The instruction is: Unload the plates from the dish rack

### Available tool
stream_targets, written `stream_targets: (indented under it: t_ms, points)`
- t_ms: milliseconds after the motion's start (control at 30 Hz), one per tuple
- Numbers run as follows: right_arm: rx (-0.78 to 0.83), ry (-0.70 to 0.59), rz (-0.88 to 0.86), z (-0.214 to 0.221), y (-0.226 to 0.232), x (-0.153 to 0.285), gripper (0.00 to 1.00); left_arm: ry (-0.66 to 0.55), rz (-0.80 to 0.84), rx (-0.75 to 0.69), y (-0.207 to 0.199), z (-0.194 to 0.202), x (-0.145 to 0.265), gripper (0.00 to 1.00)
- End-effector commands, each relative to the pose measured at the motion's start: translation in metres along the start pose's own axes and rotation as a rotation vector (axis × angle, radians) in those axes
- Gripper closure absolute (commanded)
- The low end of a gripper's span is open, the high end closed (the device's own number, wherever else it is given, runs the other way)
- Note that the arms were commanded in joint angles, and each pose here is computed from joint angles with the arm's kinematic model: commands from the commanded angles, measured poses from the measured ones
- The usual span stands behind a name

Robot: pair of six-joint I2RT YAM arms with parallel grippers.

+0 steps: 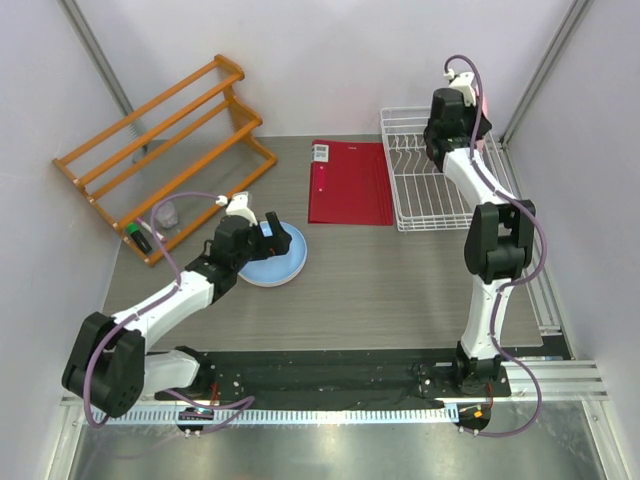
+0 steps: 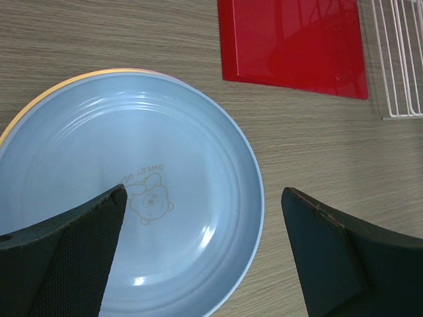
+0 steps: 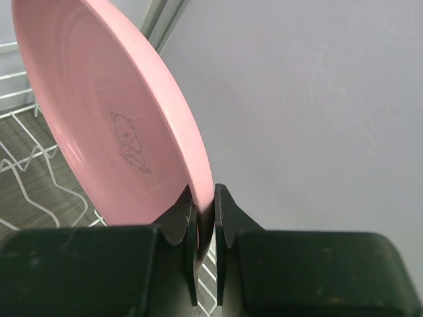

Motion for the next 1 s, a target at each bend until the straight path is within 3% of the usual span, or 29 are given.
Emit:
stream_targets:
  t_ms: [0,200,333,467,700,967]
  points:
    - [-0.208,-0.070,0.091,-0.058,-0.071,0.029,0.99,-0.075,0.044,0.015,-0.015,-0.030,0.009,0.00]
    - [-0.338,-0.028,-0.102,-0.056,-0.078,0.071,0.99,-0.106,0.065,0.021,-0.018,-0.038,0.022,0.01]
    - [-0.377,0.029,-0.337,-0.045,-0.060,0.119,0.99,-0.133,0.092,0.028,-0.023,-0.044,0.031,0.01]
    - [-0.447,0.087,-0.694,-0.027,-0.034,0.183,0.99,-0.155,0.120,0.034,-0.028,-0.049,0.037,0.00]
    - [-0.538,0.239,-1.106,0.012,-0.004,0.274,0.99,-0.193,0.173,0.051,-0.036,-0.054,0.042,0.01]
    - [-0.576,0.412,-1.395,0.055,0.022,0.342,0.99,-0.209,0.256,0.106,-0.049,-0.054,0.035,0.01]
Point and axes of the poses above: each gripper's point midway between its finger pads, its own x axis back along the fingers, its own y axis along the line the jaws close on, z = x × y, the point moved 2 cm from there along x, back along the fingers, and after that the axes turned 4 degrees about -x, right-handed, at the moved point
